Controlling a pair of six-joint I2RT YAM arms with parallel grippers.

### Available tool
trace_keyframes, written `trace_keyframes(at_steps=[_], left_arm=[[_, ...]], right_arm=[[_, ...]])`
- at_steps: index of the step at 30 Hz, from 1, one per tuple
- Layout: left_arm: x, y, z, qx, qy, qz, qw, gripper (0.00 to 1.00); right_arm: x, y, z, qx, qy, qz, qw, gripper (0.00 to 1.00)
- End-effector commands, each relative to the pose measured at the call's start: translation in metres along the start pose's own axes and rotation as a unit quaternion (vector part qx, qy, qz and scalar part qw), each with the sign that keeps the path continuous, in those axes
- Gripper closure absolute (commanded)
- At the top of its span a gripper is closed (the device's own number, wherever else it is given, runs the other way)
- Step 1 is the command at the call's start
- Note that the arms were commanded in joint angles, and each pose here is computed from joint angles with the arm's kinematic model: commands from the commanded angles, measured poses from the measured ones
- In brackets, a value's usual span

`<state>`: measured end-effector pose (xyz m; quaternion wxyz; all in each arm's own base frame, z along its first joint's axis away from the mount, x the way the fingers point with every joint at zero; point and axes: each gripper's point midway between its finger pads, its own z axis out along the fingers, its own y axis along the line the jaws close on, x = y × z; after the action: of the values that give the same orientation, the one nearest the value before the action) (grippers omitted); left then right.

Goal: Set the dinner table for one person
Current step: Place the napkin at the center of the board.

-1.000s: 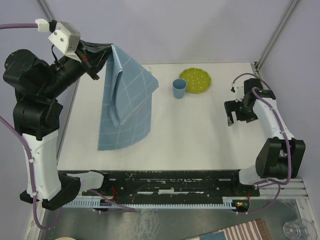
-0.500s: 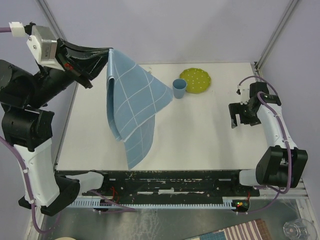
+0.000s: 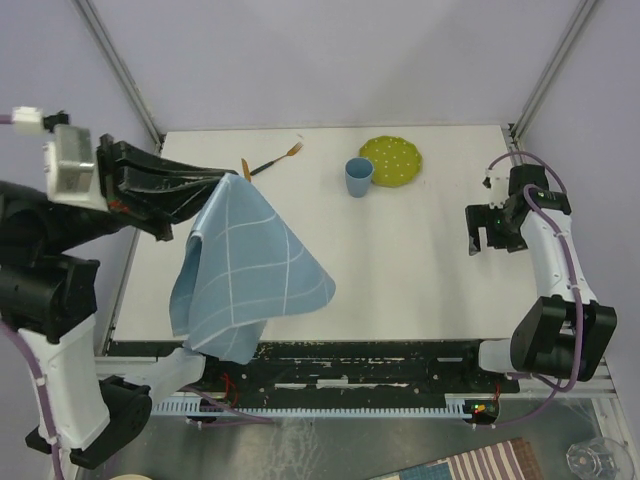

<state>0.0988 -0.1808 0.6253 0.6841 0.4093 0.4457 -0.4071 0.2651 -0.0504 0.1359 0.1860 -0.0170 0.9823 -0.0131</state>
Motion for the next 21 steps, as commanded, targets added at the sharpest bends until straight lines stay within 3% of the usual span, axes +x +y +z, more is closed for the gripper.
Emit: trace_keyframes(at_steps=[1,9,15,21], left_arm=[[0.063,0.030,0.029,0.060,0.035,-0.101,0.992,0.97],[0.182,0.093,0.078,0.096,0.097,-0.205,0.969,0.97],[0.255,0.086,0.124,0.153,0.144,-0.244,0.947,0.97],[0.281,0.060,0.174,0.206,0.156,-0.255,0.932,0.97]], right_arm=[[-0.015,-0.003,-0.021,0.006,-0.048,0.007,0.999,0.01],[-0.001,-0.001,-0.022,0.009,-0.061,0.011,0.998,0.01],[0.000,-0.002,-0.030,0.015,-0.079,0.013,0.997,0.01],[-0.003,-0.005,-0.031,0.018,-0.090,0.017,0.996,0.01]])
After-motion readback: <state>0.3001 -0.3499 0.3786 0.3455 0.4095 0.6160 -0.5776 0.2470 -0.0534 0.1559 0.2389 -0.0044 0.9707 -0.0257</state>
